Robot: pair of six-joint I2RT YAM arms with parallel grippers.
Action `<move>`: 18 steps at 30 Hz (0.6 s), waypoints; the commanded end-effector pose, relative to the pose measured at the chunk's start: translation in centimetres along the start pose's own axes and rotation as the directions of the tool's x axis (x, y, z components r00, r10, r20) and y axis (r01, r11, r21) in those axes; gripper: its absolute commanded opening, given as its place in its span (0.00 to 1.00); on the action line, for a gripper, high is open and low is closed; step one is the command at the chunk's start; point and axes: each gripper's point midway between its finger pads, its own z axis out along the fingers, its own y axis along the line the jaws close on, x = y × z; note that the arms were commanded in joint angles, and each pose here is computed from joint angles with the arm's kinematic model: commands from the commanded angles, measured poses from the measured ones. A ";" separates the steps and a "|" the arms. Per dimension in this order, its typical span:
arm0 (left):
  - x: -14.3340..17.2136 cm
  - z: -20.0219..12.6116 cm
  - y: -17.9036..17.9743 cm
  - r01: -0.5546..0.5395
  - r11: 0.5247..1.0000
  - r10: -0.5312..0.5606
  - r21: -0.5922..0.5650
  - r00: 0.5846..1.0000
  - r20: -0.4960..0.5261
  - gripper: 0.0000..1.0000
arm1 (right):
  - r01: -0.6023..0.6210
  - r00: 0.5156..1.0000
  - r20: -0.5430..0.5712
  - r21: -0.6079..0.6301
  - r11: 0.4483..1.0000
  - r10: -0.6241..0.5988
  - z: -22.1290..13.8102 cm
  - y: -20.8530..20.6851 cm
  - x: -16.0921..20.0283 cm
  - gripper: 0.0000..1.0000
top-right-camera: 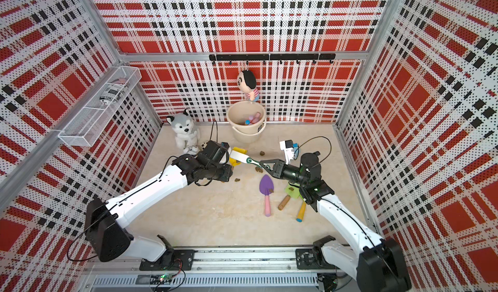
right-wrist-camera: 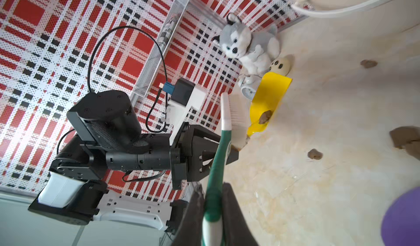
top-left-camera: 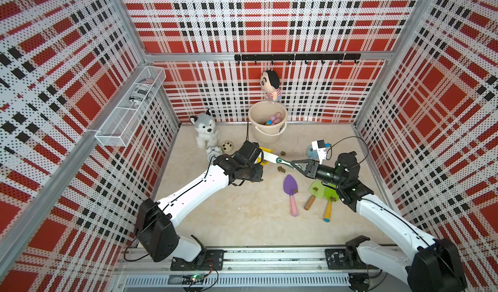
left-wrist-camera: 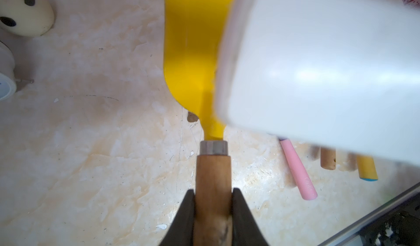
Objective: Brush the soil off the hand trowel and place it into the bucket
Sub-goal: Brush off the soil from the hand trowel.
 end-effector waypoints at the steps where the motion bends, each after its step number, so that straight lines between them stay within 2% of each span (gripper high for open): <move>1: 0.6 -0.3 0.3 -0.011 1.000 0.011 0.011 1.000 -0.003 0.00 | 0.007 1.000 0.017 -0.064 0.998 -0.006 0.8 0.6 -0.4 0.00; 10: 0.7 -1.7 0.3 0.017 0.999 -0.018 0.042 1.000 0.023 0.00 | -0.032 0.999 -0.007 0.044 0.998 0.033 1.6 -3.5 1.2 0.00; 18: 1.0 -1.2 0.3 0.016 0.999 -0.017 0.051 1.000 0.009 0.00 | -0.024 0.999 0.031 0.113 0.993 0.021 1.3 -4.5 0.7 0.00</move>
